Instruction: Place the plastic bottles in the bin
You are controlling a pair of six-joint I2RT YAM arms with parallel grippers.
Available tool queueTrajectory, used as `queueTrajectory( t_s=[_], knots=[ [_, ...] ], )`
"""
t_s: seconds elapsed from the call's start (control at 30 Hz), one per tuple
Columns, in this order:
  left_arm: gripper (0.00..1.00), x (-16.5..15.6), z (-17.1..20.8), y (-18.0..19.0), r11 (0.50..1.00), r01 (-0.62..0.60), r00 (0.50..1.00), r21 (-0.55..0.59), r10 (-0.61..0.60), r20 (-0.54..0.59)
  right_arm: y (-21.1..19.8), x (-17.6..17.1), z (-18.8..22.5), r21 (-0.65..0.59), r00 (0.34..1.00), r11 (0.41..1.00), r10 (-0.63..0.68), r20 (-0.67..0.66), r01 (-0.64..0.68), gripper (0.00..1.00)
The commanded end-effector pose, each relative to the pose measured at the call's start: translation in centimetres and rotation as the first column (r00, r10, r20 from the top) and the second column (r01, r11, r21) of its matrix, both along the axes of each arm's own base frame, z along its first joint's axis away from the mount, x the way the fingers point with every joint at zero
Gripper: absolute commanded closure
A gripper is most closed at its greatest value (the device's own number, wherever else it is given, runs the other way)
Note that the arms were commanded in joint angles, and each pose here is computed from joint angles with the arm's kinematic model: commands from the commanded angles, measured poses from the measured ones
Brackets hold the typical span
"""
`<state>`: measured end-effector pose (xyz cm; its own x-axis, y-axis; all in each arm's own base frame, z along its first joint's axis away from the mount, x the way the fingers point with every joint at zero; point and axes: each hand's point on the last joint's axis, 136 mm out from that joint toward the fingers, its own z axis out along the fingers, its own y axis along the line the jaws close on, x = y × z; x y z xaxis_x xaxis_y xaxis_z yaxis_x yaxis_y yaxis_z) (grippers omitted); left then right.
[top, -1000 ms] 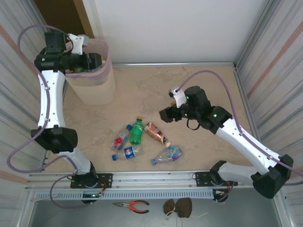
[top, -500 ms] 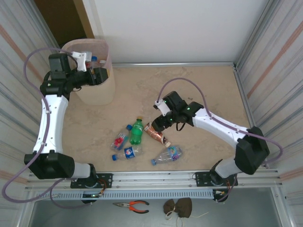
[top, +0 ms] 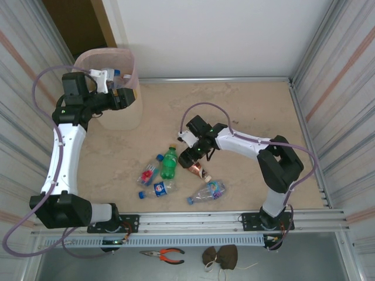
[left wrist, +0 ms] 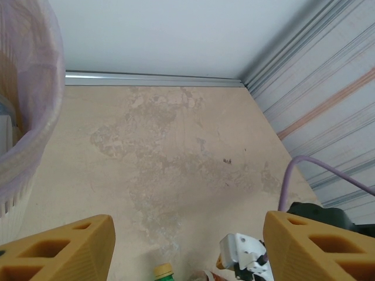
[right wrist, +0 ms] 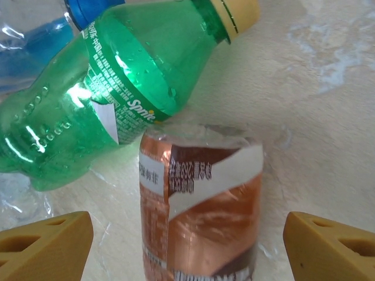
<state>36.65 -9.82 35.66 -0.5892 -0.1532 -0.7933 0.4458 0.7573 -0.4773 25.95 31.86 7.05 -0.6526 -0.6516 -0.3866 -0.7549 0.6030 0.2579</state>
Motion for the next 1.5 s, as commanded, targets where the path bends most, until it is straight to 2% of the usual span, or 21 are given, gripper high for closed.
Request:
queueTrajectory(
  t_s=[0.0, 0.27, 0.67, 0.9, 1.13, 1.33, 1.47],
  knots=[
    [0.32, -1.1, 1.6, -0.6, 1.000, 0.027, 0.998, -0.014, -0.027, 0.052, 1.2, 0.1, -0.3, 0.017, 0.999, 0.998, 0.053, -0.005, -0.053, 0.17],
    [0.32, -0.8, 1.2, -0.6, 0.999, 0.026, 0.999, -0.024, -0.025, 0.047, 1.5, 0.5, -2.5, -0.012, 0.998, 0.998, 0.060, -0.034, -0.060, 0.20],
    [0.33, -0.3, 0.8, -0.4, 0.999, 0.011, 0.999, -0.033, -0.010, 0.031, 0.0, 2.4, -2.8, -0.025, 1.000, 1.000, 0.007, -0.009, -0.007, 0.40],
    [0.33, -0.6, 0.5, -0.5, 0.999, 0.007, 1.000, -0.040, -0.006, 0.018, -1.2, 3.9, -1.4, -0.008, 0.999, 1.000, -0.021, 0.035, 0.022, 0.45],
    [0.33, -0.7, 0.1, -1.2, 0.998, 0.030, 1.000, -0.063, -0.030, -0.003, -1.7, 4.9, 2.7, 0.020, 0.984, 1.000, -0.005, 0.176, 0.001, 0.50],
    [0.34, -1.0, -1.0, -2.5, 0.992, 0.092, 0.994, -0.085, -0.096, -0.045, -1.5, 4.5, 7.8, 0.011, 0.910, 0.993, 0.100, 0.402, -0.115, 0.56],
    [0.34, -1.5, -1.6, -3.8, 0.983, 0.159, 0.984, -0.096, -0.165, -0.061, -0.6, 2.7, 10.1, -0.109, 0.776, 0.957, 0.283, 0.564, -0.270, 0.56]
  ],
)
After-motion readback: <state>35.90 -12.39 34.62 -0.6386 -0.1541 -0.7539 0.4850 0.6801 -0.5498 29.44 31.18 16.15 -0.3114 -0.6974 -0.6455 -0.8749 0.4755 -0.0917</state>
